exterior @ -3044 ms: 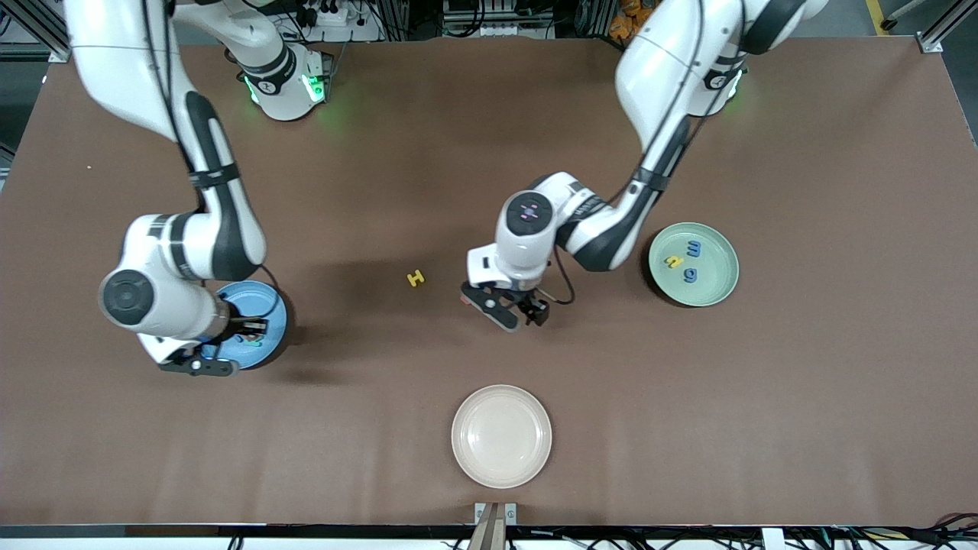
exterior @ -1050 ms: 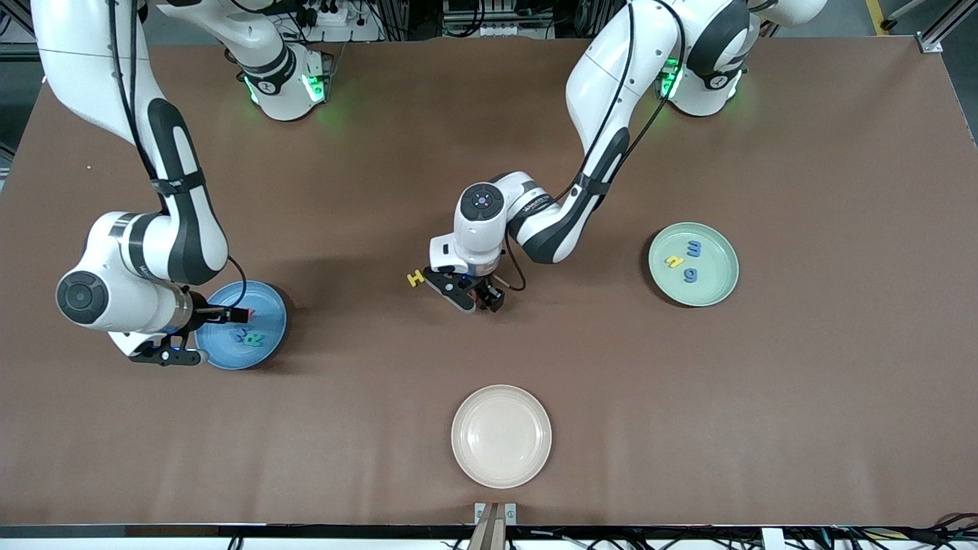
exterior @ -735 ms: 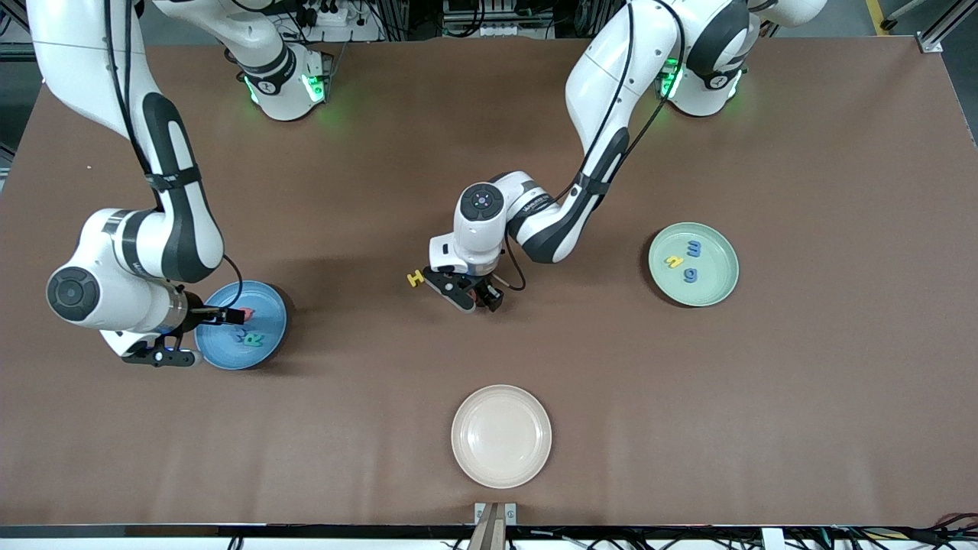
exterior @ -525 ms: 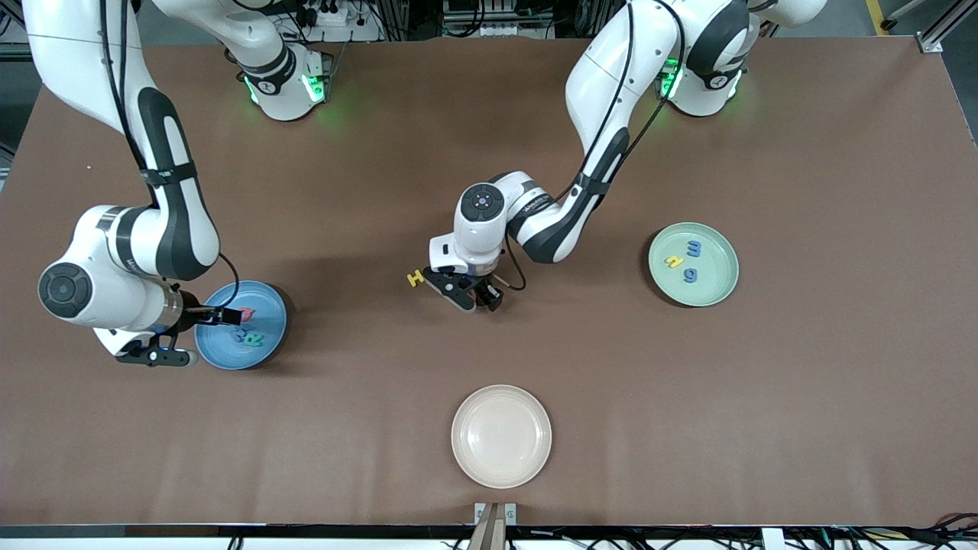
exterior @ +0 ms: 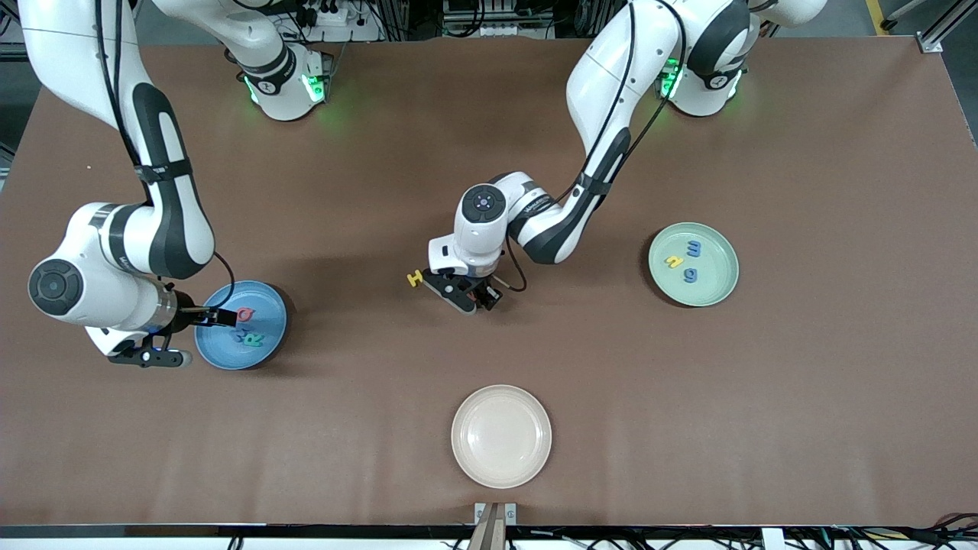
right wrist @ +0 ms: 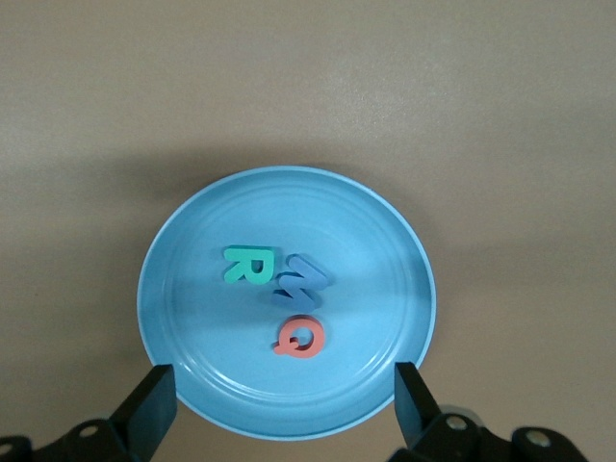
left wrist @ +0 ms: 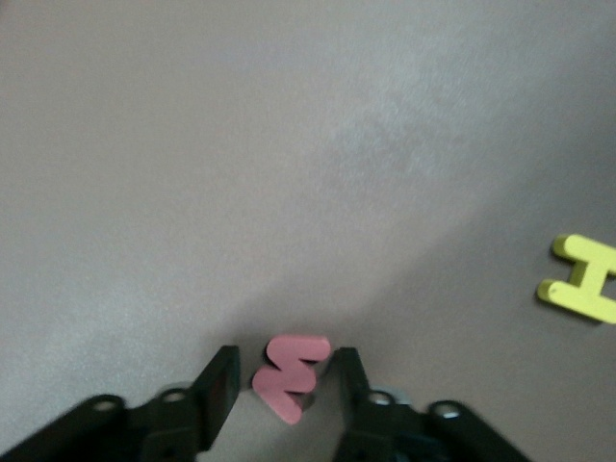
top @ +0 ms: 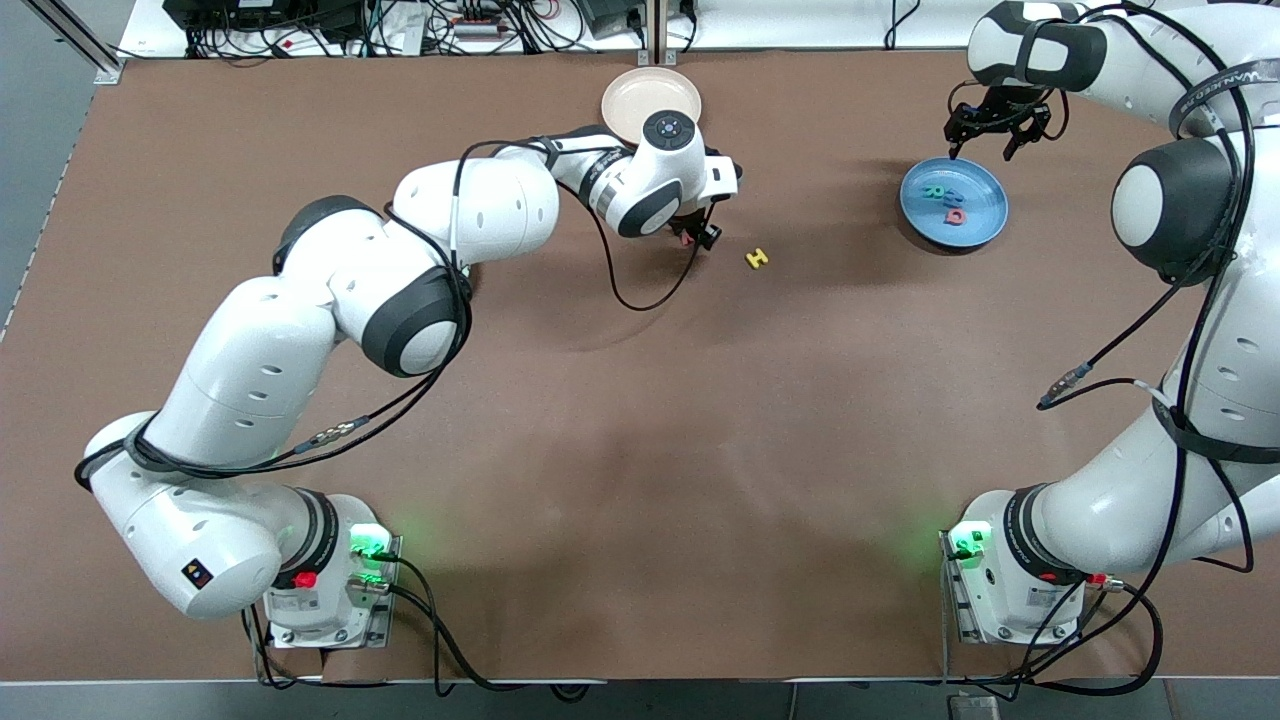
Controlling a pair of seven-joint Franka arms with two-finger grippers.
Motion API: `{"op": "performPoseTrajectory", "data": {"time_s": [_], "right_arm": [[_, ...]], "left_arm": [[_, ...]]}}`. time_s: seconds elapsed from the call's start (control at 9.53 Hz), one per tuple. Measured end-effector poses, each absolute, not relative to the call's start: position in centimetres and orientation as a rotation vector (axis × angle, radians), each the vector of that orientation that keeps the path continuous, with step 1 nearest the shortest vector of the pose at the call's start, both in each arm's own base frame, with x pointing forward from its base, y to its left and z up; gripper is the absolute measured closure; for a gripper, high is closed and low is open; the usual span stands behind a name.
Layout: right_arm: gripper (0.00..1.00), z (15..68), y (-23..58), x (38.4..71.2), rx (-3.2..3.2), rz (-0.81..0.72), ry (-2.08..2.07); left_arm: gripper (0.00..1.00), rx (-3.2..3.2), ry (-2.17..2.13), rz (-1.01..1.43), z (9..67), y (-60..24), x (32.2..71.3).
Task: Sort uppercase to blue plate, lowercase to green plate
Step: 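Close the left gripper on the pink lowercase m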
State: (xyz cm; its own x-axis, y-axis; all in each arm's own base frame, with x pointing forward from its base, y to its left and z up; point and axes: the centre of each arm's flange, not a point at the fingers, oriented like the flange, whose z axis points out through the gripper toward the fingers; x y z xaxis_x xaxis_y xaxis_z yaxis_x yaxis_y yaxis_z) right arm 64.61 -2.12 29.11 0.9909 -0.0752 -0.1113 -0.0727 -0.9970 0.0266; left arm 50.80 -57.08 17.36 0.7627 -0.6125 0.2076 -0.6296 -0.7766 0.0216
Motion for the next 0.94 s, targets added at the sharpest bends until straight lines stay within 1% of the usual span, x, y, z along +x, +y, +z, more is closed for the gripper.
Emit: {"op": "performPoseTrajectory", "data": {"time_s": [0.63,0.94], "right_arm": [[0.00,30.00,-1.95,64.81,3.117,-0.152,-0.111],[0.00,30.00,-1.88,64.81,3.117,-0.153,-0.110]], "left_arm": [[0.48,2.863,-1.008,0.301,17.67,-57.14,51.07],[0.48,2.877,-1.021,0.260,17.11,-57.15,50.58]]}}
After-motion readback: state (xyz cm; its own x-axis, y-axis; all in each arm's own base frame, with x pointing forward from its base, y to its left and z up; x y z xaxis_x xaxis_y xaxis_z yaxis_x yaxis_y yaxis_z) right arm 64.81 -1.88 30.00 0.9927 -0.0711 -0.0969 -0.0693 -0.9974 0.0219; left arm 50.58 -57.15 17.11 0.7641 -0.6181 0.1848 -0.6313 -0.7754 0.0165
